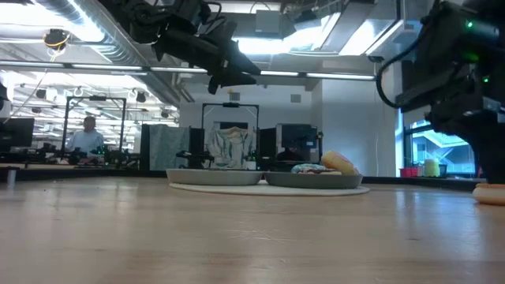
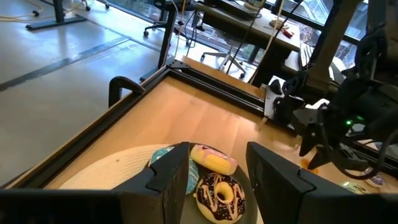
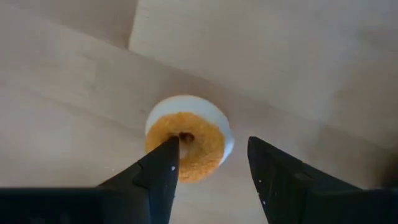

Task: Pick & Place donuts
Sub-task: Put the small orange donut on the gray plate

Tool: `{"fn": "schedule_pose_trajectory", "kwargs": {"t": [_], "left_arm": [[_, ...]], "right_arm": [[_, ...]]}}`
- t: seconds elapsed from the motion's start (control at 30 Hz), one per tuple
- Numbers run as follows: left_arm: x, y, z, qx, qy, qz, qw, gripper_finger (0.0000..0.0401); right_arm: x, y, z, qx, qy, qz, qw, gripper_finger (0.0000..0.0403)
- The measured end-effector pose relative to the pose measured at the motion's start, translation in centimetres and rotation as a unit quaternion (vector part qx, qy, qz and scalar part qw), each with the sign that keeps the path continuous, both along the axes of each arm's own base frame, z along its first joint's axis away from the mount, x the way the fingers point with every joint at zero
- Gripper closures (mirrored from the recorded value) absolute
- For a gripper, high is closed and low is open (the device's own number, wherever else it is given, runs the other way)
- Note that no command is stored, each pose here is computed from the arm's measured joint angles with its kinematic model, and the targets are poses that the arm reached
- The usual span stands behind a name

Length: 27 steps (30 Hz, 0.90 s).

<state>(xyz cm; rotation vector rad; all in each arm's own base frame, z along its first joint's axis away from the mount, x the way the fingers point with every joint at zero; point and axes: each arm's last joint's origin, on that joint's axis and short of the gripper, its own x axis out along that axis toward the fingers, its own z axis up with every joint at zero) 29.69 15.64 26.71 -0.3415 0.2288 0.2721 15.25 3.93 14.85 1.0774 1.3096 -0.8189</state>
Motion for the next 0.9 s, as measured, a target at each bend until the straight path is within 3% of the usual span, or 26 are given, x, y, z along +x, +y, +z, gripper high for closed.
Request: {"fn": "schedule_pose_trajectory", "kwargs": {"t": [0.2, 0.4, 0.6, 0.9], "left_arm": [[0.0, 0.0, 0.0, 0.008, 0.002, -0.002, 1.000, 0.0248], [0.0, 0.0, 0.0, 0.013, 0.004, 0.000, 1.000, 0.0244], [0.1, -0.1, 0.0, 0.007, 0.002, -0.002, 1.000, 0.0248], [0.3, -0.5, 0.0, 0.001, 0.001, -0.009, 1.000, 0.0244]], "right_arm": [[-0.2, 0.1, -1.0, 0.015, 0.013, -0.004, 1.000, 0.0258], [0.4, 0.2, -0.3, 0.012, -0.003, 0.004, 1.000, 0.0317], [2.7, 0.3, 3.0, -0.023, -0.067, 0.042, 0.997, 0.0350], [5.3, -2.8, 9.9, -0.118, -0.129, 0.086, 0.981, 0.0353]]}}
